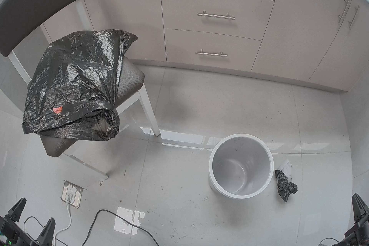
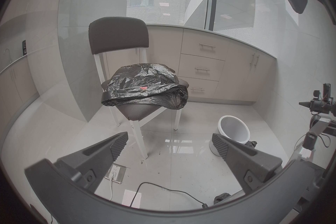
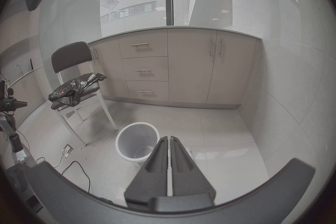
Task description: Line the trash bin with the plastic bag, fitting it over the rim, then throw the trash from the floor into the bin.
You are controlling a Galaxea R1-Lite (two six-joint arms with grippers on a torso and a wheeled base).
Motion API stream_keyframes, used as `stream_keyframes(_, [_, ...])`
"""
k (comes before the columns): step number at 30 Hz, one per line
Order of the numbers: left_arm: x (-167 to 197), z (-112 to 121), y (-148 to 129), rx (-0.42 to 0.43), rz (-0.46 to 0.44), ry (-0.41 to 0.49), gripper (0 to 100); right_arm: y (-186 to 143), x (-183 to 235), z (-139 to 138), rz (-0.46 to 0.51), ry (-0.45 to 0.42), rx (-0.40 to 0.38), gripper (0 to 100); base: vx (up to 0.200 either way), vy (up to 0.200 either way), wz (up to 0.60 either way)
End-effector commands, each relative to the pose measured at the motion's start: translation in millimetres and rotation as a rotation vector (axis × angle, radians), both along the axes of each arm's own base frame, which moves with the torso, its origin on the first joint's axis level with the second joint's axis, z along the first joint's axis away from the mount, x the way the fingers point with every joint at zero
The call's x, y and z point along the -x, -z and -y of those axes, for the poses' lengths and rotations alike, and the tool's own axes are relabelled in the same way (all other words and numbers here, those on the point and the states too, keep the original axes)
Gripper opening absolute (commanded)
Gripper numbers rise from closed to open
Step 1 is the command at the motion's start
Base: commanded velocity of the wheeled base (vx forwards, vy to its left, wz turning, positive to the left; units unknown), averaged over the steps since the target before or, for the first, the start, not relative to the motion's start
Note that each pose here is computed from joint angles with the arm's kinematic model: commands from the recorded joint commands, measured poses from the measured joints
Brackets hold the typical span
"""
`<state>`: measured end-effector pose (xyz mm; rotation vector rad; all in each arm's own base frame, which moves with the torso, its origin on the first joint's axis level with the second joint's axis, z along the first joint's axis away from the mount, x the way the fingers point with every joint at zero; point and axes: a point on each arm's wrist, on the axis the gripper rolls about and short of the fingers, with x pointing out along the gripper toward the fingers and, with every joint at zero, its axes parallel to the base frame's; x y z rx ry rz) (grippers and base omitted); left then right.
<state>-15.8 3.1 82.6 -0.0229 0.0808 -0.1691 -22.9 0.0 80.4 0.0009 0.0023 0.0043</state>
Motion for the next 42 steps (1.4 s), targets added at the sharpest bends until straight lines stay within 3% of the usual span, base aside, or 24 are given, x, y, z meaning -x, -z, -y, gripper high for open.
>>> stream_keyframes(1, [-0.7,0.0,4.8,0.0,-0.014,-0.003,100,4.3,0.2,0.0,0.002,0.003,0.002,0,0.0,0.0,0.0])
stream_keyframes(3, [-0.8,0.0,4.3,0.001,-0.009,-0.003,100,4.3,0.2,0.0,0.002,0.003,0.004,0,0.0,0.0,0.0])
stream_keyframes(5, [5.2,-1.3,-32.8,0.062,0.113,-0.001,100,4.0,0.2,0.0,0.005,0.003,0.022,0,0.0,0.0,0.0])
stream_keyframes(7, [9.6,-2.0,-63.3,0.073,0.167,0.003,100,4.0,0.2,0.0,0.005,0.003,0.022,0,0.0,0.0,0.0])
stream_keyframes(10, [6.1,-1.2,-86.8,0.034,0.155,0.014,100,3.9,0.2,0.0,0.007,0.003,0.022,0,0.0,0.0,0.0])
stream_keyframes(15, [-3.7,1.3,-90.7,0.019,0.104,0.043,100,-2.4,1.5,0.0,0.039,0.003,0.013,0,0.0,0.0,0.0])
stream_keyframes(16, [-6.4,2.2,-90.6,0.022,0.088,0.06,100,-37.3,8.9,0.3,0.149,-0.001,-0.078,0,0.0,0.0,0.0])
stream_keyframes(17, [-8.3,2.8,-90.3,0.023,0.075,0.07,100,-78.3,12.3,0.8,0.205,-0.015,-0.195,0,0.0,0.0,0.0])
stream_keyframes(18, [-9.6,3.2,-89.9,0.022,0.066,0.076,100,-102.3,10.3,0.9,0.215,-0.022,-0.264,0,0.0,0.0,0.0])
stream_keyframes(19, [-9.6,3.2,-89.9,0.022,0.066,0.076,100,-102.3,10.3,0.9,0.215,-0.022,-0.264,0,0.0,0.0,0.0])
stream_keyframes(20, [-13.8,4.6,-90.4,0.015,0.043,0.104,100,-141.5,1.6,0.4,0.223,-0.036,-0.284,0,0.0,0.0,0.0])
stream_keyframes(21, [-16.3,5.6,-90.4,0.008,0.029,0.129,100,-150.4,-4.9,0.0,0.203,-0.051,-0.243,0,0.0,0.0,0.0])
stream_keyframes(23, [-25.9,8.6,-91.4,-0.001,-0.025,0.181,100,-159.4,-23.3,-1.3,0.145,-0.108,-0.171,0,0.0,0.0,0.0])
stream_keyframes(24, [-34.5,10.6,-92.2,-0.012,-0.068,0.191,100,-160.4,-36.8,-2.8,0.092,-0.151,-0.163,0,0.0,0.0,0.0])
stream_keyframes(26, [-36.6,10.9,-92.5,-0.017,-0.076,0.19,100,-160.5,-40.1,-3.2,0.081,-0.159,-0.163,0,0.0,0.0,0.0])
stream_keyframes(27, [-56.1,14.9,-96.4,-0.105,-0.135,0.205,100,-160.7,-70.9,-8.5,-0.009,-0.243,-0.172,0,0.0,0.0,0.0])
stream_keyframes(28, [-58.5,15.4,-97.3,-0.119,-0.139,0.207,100,-160.7,-74.9,-9.4,-0.016,-0.251,-0.173,0,0.0,0.0,0.0])
stream_keyframes(29, [-76.1,19.0,-99.4,-0.226,-0.175,0.228,100,-159.8,-99.3,-16.7,-0.046,-0.303,-0.206,0,0.0,0.0,0.0])
stream_keyframes(30, [-79.3,19.7,-100.1,-0.243,-0.178,0.234,100,-159.0,-103.3,-18.0,-0.051,-0.31,-0.215,0,0.0,0.0,0.0])
stream_keyframes(33, [-119.8,30.8,-103.2,-0.432,-0.211,0.308,100,-152.7,-143.7,-35.4,-0.051,-0.377,-0.303,0,0.0,0.0,0.0])
stream_keyframes(40, [-182.3,47.5,-102.5,-0.703,-0.167,0.385,100,-127.4,-176.9,-50.4,-0.084,-0.334,-0.323,0,0.0,0.0,0.0])
stream_keyframes(41, [-198.9,51.8,-101.5,-0.78,-0.139,0.386,100,-123.6,-180.7,-51.9,-0.088,-0.324,-0.324,0,0.0,0.0,0.0])
stream_keyframes(42, [-198.9,51.8,-101.5,-0.78,-0.139,0.386,100,-123.6,-180.7,-51.9,-0.088,-0.324,-0.324,0,0.0,0.0,0.0])
